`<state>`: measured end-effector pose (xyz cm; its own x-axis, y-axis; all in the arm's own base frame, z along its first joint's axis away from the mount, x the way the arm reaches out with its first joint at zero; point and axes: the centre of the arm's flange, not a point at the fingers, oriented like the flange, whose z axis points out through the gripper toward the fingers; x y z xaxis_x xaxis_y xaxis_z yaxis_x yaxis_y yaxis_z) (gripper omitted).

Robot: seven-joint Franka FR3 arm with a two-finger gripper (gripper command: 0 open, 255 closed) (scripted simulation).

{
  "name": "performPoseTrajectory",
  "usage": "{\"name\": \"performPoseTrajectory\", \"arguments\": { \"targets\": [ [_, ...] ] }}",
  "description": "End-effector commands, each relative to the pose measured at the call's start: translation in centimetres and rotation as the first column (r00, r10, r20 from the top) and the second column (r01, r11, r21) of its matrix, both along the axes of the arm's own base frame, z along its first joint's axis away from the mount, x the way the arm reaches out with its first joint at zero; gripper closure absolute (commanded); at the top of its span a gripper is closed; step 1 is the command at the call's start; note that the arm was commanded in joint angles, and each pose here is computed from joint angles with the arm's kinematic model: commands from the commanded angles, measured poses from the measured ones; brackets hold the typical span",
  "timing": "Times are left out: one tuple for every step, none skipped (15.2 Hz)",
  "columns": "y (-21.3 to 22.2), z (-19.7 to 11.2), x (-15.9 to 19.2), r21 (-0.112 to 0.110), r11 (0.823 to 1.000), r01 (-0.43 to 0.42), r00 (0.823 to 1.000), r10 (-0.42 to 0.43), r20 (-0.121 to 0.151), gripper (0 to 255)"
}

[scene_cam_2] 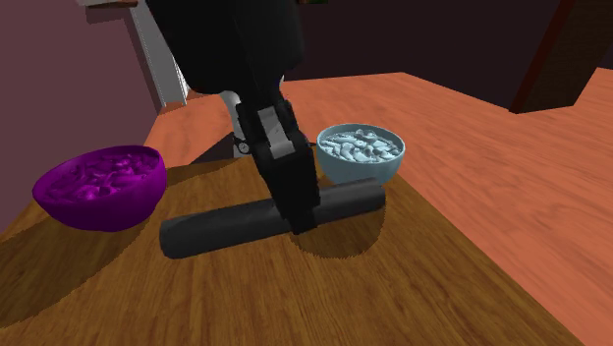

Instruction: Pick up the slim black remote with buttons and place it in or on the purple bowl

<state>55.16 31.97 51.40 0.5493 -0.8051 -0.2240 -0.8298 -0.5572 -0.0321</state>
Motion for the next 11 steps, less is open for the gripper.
{"name": "performPoseTrajectory", "arguments": {
  "targets": [
    [-2.8, 0.0, -0.5, 0.001, 1.0, 0.0, 1.0, 0.0, 0.0, 255],
    [-4.1, 0.0, -0.8, 0.001, 1.0, 0.0, 1.0, 0.0, 0.0, 255],
    [-5.4, 0.0, -1.1, 0.001, 1.0, 0.0, 1.0, 0.0, 0.0, 255],
    [-6.7, -0.1, -1.4, 0.001, 1.0, 0.0, 1.0, 0.0, 0.0, 255],
    [-7.9, -0.1, -1.7, 0.001, 1.0, 0.0, 1.0, 0.0, 0.0, 255],
    [-9.2, -0.2, -2.0, 0.001, 1.0, 0.0, 1.0, 0.0, 0.0, 255],
    [-10.5, -0.2, -2.3, 0.001, 1.0, 0.0, 1.0, 0.0, 0.0, 255],
    [-11.8, -0.2, -2.6, 0.001, 1.0, 0.0, 1.0, 0.0, 0.0, 255],
    [-13.1, -0.3, -2.8, 0.001, 1.0, 0.0, 1.0, 0.0, 0.0, 255],
    [-14.4, -0.3, -3.1, 0.001, 1.0, 0.0, 1.0, 0.0, 0.0, 255],
    [-15.7, -0.4, -3.4, 0.001, 1.0, 0.0, 1.0, 0.0, 0.0, 255]
  ]
}}
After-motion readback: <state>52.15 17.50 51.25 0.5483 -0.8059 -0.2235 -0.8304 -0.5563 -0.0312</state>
